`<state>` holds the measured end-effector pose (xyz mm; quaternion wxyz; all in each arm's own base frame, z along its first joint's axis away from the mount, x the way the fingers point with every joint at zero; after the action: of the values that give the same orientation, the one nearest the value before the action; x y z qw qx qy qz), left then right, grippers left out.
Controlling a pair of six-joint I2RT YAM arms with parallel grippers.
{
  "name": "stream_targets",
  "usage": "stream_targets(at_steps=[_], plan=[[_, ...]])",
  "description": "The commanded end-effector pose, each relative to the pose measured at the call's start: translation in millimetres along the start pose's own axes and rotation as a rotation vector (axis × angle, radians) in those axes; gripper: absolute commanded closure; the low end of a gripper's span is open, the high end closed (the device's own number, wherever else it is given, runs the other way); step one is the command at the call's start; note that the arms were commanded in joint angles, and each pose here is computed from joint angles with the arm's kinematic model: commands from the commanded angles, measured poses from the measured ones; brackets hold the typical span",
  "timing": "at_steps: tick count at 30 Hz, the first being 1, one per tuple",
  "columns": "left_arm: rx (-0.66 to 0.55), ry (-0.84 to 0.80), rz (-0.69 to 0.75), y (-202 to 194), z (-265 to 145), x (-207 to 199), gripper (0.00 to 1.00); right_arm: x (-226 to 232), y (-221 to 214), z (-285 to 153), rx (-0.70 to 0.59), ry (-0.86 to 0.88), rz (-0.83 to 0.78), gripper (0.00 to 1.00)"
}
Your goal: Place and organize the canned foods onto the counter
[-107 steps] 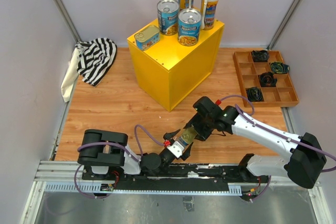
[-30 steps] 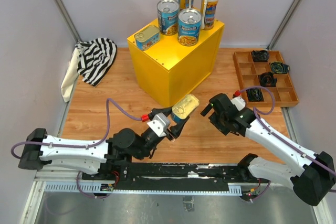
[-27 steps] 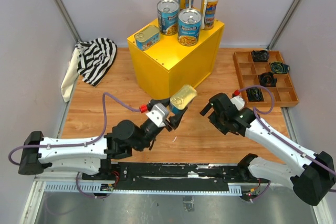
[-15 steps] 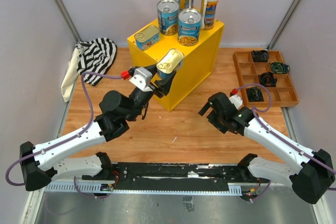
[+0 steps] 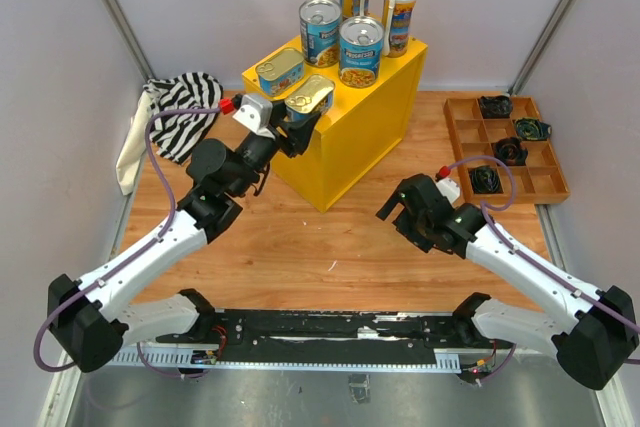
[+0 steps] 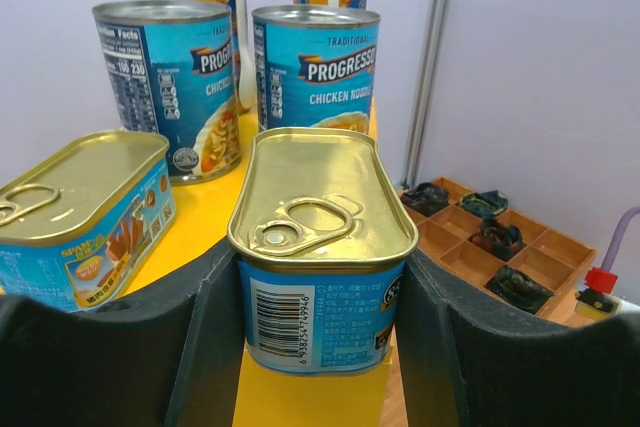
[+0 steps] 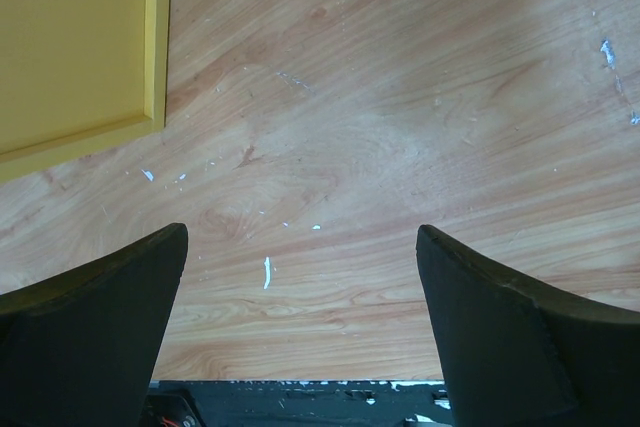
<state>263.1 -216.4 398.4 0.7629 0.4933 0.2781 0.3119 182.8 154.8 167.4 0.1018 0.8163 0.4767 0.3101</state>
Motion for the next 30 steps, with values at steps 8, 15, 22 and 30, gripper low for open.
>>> stream_targets(at_steps=[8,15,22,30], plan=[[-0.095,-0.056,-0.052,19,18,7,1.0,6,9,-8,-0.01,0.037,-0.001,0.03],[-0.088,-0.033,-0.055,10,22,15,1.0,6,8,-9,-0.01,0.045,0.0,0.03],[-0.072,-0.004,-0.072,3,26,22,1.0,6,9,-10,-0.014,0.05,-0.003,0.03],[-0.033,-0.009,-0.082,-8,29,28,0.98,5,9,-9,-0.018,0.051,-0.003,0.03]])
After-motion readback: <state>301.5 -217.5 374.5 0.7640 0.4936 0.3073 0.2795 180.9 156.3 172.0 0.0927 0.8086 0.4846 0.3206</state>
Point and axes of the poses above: each gripper's point midway between its finger pads, its own z axis out along the fingers, its own x axis along the line the jaws close on, y = z × x, the point moved 6 cm from there along -z, back along the fingers, and after that the axes turned 6 degrees about -z, right-handed, at the moved point
